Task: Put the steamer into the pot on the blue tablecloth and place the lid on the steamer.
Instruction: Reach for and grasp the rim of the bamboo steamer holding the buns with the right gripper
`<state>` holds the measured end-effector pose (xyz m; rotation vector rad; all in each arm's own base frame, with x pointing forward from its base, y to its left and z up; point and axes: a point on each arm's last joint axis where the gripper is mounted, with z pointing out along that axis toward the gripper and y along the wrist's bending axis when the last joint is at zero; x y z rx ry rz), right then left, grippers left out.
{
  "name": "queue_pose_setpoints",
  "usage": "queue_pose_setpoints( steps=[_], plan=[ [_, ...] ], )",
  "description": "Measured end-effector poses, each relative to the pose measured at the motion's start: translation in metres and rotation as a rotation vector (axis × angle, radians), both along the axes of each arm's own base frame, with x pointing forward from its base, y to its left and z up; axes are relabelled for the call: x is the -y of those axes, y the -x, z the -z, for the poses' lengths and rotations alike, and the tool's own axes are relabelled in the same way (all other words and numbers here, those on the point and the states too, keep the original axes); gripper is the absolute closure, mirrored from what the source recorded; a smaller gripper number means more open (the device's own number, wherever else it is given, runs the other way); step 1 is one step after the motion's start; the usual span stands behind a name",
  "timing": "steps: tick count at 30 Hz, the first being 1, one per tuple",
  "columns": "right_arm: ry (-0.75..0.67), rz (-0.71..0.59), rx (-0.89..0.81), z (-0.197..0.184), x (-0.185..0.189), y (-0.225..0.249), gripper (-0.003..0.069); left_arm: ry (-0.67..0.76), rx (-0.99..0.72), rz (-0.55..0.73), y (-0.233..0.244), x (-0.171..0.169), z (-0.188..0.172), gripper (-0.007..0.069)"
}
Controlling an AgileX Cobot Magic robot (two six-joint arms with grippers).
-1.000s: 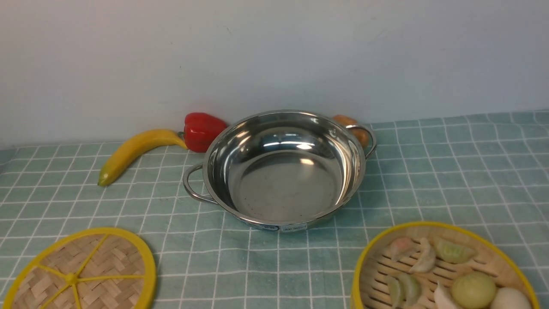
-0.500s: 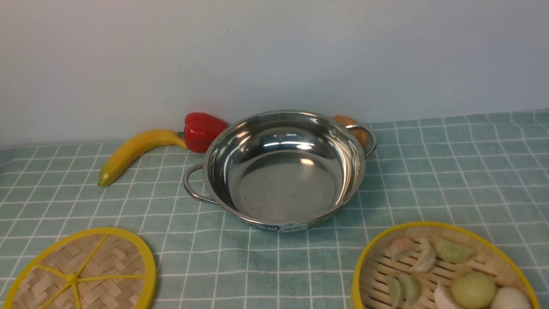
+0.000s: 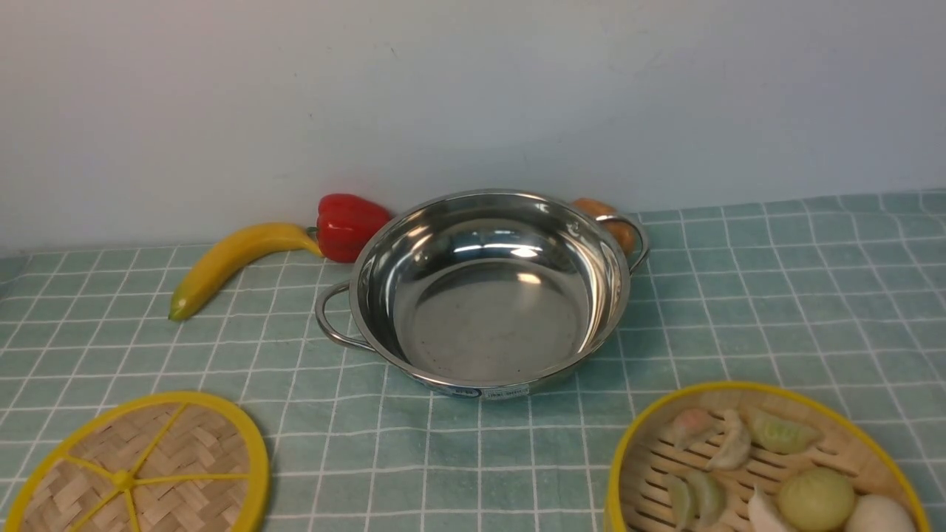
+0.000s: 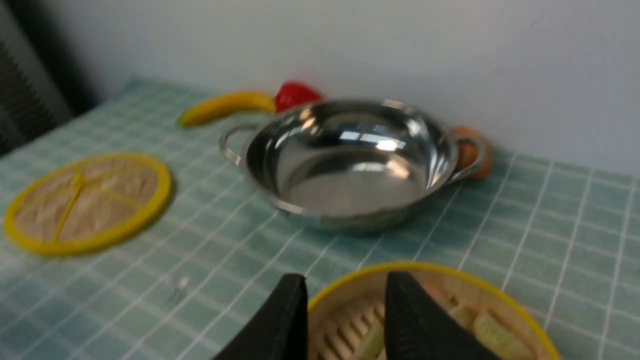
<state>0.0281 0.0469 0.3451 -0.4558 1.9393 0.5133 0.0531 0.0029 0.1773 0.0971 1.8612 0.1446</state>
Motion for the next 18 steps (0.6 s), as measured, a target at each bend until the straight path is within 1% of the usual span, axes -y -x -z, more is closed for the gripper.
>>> queue_pose_setpoints(
  steps=[1,2,5,6,9,10,13,14,16,18],
  plan=[
    [0.047,-0.07,-0.094,-0.002,-0.004,-0.012,0.0419,0.0,0.0,0.0,0.0,0.0,0.0,0.013],
    [0.051,-0.076,-0.102,-0.003,-0.004,-0.013,0.0419,0.0,0.0,0.0,0.0,0.0,0.0,0.013],
    [0.092,-0.124,-0.186,-0.004,-0.007,-0.038,0.0419,0.0,0.0,0.0,0.0,0.0,0.0,0.013],
    [0.114,-0.146,-0.226,-0.001,-0.008,-0.052,0.0419,0.0,0.0,0.0,0.0,0.0,0.0,0.013],
    [0.134,-0.171,-0.287,0.005,-0.009,-0.069,0.0419,0.0,0.0,0.0,0.0,0.0,0.0,0.013],
    [0.142,-0.194,-0.33,0.009,-0.012,-0.08,0.0419,0.0,0.0,0.0,0.0,0.0,0.0,0.013],
    [0.153,-0.247,-0.39,0.017,-0.018,-0.093,0.0419,0.0,0.0,0.0,0.0,0.0,0.0,0.013],
    [0.167,-0.285,-0.427,0.022,-0.025,-0.099,0.0419,0.0,0.0,0.0,0.0,0.0,0.0,0.013],
    [0.224,-0.354,-0.483,0.033,-0.033,-0.105,0.0419,0.0,0.0,0.0,0.0,0.0,0.0,0.013],
    [0.321,-0.42,-0.534,0.046,-0.043,-0.11,0.0419,0.0,0.0,0.0,0.0,0.0,0.0,0.013]
  ],
)
